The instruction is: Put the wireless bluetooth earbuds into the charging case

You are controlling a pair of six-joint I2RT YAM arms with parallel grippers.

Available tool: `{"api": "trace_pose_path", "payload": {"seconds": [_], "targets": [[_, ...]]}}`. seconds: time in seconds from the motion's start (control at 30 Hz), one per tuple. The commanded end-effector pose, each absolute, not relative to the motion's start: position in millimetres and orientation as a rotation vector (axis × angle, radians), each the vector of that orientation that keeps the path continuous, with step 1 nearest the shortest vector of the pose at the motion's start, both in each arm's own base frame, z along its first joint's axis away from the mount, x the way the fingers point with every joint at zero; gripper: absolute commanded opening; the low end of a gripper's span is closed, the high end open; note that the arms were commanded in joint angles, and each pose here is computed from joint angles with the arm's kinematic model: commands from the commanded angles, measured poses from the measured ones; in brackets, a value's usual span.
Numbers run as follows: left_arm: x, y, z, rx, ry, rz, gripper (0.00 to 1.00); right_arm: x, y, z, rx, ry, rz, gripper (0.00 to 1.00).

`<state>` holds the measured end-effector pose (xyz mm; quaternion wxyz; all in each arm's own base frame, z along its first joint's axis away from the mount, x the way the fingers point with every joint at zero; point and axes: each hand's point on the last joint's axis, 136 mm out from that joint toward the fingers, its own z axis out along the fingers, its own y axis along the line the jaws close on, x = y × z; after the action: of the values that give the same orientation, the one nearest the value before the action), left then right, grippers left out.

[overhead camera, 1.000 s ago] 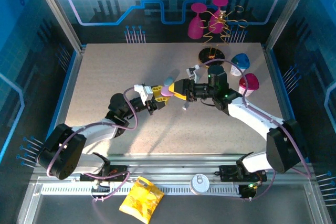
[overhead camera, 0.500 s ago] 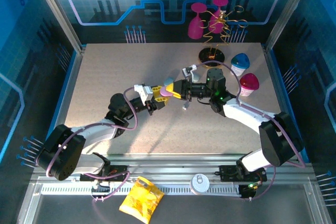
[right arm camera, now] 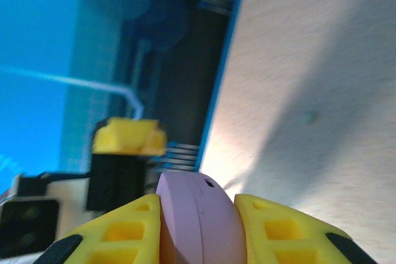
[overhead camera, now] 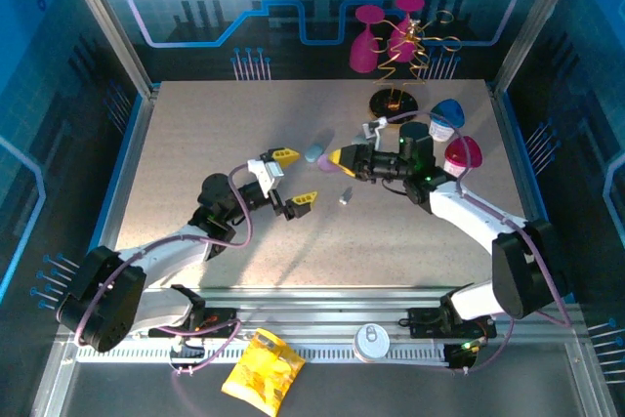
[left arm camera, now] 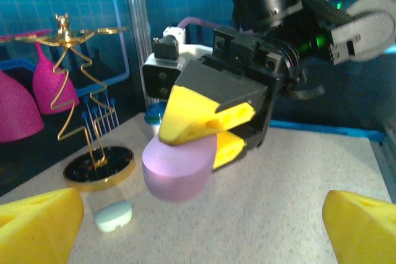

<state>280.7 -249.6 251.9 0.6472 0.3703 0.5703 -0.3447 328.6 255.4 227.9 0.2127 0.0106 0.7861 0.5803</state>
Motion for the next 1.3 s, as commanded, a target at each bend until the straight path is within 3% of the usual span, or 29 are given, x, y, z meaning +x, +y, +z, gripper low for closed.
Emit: {"api": "trace_pose_path", "payload": {"seconds": [0.0,0.17,0.4,0.7,0.8,0.97,1.07,1.27], "targets": [[283.0,-246.3,231.5,0.881,1.389,-0.728,0.99,342.5,205.3,168.6,0.140,2.343,1.229,0.12],[287.4,-243.9,207.1,0.913,1.490,-0.684,0.99,366.2,146.3,123.4,0.275,2.405,0.868,0.12],[295.3,-246.8,200.6,0.930,1.510,-0.667,0.99,392.3,107.5,87.3,0.392,2.432,0.716,0.12],[299.4,-249.5,202.0,0.932,1.509,-0.671,0.99,393.2,83.1,40.3,0.513,2.533,0.626,0.15],[300.4,-249.4,204.1,0.926,1.512,-0.671,0.99,389.9,75.3,38.8,0.524,2.536,0.580,0.27],[311.5,-243.5,207.2,0.850,1.563,-0.689,0.99,389.4,71.8,68.1,0.371,2.492,0.460,0.64],[324.4,-233.4,208.3,0.758,1.598,-0.717,0.99,395.6,77.5,92.2,0.186,2.477,0.303,0.78],[335.9,-219.8,208.5,0.666,1.616,-0.732,1.00,418.6,123.1,114.9,-0.193,2.452,0.175,0.93]]}}
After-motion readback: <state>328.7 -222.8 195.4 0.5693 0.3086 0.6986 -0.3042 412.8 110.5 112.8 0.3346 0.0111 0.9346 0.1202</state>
